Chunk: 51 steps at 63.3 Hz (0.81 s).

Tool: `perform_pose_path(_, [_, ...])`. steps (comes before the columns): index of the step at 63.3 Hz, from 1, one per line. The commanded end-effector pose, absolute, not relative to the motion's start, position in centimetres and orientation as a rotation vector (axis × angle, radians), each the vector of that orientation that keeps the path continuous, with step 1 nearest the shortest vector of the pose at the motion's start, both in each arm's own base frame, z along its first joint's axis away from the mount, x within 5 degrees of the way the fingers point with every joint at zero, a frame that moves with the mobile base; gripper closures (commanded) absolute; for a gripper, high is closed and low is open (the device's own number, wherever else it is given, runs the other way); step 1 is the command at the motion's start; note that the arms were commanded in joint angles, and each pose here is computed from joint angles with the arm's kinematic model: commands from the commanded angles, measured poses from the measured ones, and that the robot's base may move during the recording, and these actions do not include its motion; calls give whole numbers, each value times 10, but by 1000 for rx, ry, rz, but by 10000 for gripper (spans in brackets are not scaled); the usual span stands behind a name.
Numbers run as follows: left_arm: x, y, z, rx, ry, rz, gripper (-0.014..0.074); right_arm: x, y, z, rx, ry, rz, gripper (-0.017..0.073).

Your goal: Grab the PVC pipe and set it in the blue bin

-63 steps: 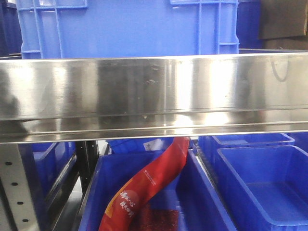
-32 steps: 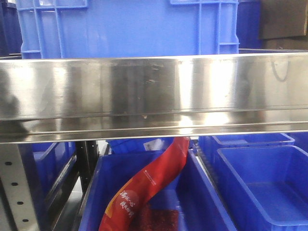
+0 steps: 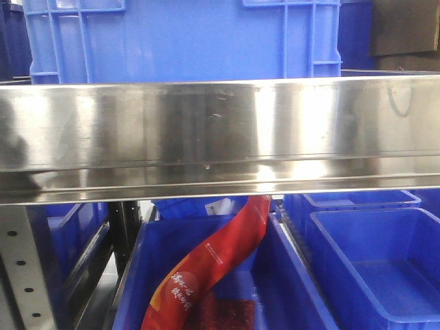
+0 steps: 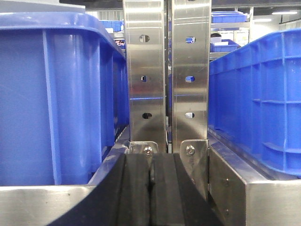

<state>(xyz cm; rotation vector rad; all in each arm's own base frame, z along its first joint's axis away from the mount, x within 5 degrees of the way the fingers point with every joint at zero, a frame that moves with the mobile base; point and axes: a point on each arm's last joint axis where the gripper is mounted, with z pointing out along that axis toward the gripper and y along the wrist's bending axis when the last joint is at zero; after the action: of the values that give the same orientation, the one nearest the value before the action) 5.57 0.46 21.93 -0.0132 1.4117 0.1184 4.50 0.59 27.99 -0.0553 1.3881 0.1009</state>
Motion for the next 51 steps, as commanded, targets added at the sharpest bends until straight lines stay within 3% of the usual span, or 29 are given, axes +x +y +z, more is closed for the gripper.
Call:
perform_pose_path(1, [55,5,222,-25,1387,113,704,46,5,276,-51,1383,84,725])
perform_pose_path(16, [55,5,222,-25,1387,113,704,45,4,269,-97,1384,18,725])
perform_pose_path(29, [55,5,222,-25,1387,113,704,51,3,244,-28,1404,73,725])
perform_pose_path(51, [55,5,222,-25,1387,113,704,55,-3,219,37,1454,-34,728])
